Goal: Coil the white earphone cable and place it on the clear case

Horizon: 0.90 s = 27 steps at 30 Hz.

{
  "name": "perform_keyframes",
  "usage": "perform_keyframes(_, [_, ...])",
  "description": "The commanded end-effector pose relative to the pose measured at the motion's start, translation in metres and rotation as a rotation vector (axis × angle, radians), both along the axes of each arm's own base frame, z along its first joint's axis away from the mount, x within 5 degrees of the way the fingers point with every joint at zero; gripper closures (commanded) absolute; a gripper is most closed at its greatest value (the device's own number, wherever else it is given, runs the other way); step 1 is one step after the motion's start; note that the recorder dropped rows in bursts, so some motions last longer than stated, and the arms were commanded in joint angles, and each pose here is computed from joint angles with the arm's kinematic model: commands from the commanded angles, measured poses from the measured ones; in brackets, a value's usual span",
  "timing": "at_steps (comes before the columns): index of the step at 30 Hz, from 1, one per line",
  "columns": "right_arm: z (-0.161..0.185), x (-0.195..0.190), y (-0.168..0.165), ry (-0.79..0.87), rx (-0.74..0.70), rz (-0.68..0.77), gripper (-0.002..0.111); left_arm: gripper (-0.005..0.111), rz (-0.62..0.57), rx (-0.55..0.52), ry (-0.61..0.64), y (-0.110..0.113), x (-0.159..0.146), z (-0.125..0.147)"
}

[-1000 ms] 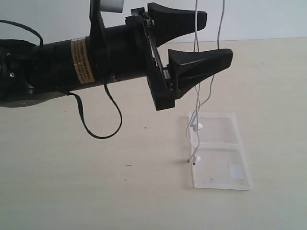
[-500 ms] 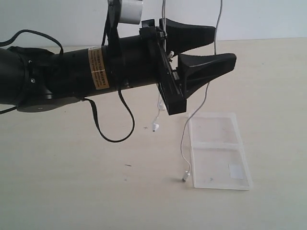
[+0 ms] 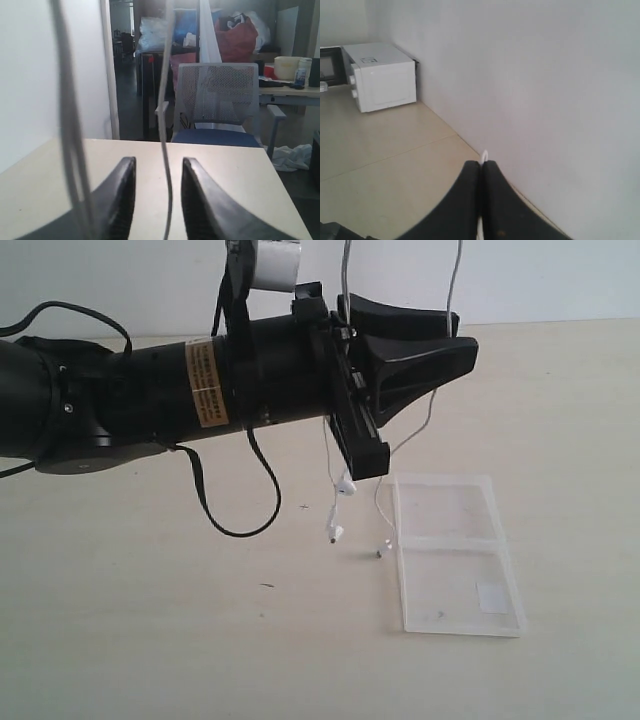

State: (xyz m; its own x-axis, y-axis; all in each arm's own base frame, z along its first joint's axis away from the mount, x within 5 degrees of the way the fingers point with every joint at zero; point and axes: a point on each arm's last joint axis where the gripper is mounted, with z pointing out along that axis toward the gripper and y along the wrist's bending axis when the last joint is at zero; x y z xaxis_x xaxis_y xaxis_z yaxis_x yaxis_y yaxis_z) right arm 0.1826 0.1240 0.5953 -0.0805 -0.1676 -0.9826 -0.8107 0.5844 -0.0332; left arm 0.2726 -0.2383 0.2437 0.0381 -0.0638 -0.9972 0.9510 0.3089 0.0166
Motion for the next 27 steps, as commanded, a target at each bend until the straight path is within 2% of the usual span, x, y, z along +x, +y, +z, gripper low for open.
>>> perform_keyframes(1, [0.001,0.001,-0.009,-0.001,-0.015,-0.102,0.108,0.076,0.003,0.016,0.023,-0.002,0.001,-0.001])
perform_keyframes(10, [0.005,-0.007,-0.008,0.0,0.02,-0.067,0.108,0.073,0.001,0.011,0.025,-0.002,0.001,0.0])
perform_keyframes(12, [0.006,-0.008,-0.006,0.009,0.041,-0.042,0.108,0.063,-0.007,-0.004,0.021,-0.002,0.0,0.001])
perform_keyframes(15, [0.007,-0.01,-0.004,0.017,0.06,-0.016,0.108,0.037,-0.04,-0.044,0.022,-0.002,-0.003,0.004])
perform_keyframes(17, [0.007,-0.01,-0.004,0.019,0.065,-0.01,0.108,0.028,-0.036,-0.056,0.025,-0.002,-0.002,0.005])
perform_keyframes(20, [0.007,-0.011,-0.003,0.024,0.074,0.002,0.108,0.03,-0.026,-0.06,0.031,-0.002,-0.001,0.006])
perform_keyframes(24, [0.007,-0.01,0.001,0.046,0.101,0.041,0.108,0.047,-0.028,-0.061,0.037,-0.002,-0.002,0.006])
perform_keyframes(27, [0.005,-0.006,0.004,0.064,0.113,0.059,0.108,0.054,-0.044,-0.082,0.051,-0.002,-0.003,0.007])
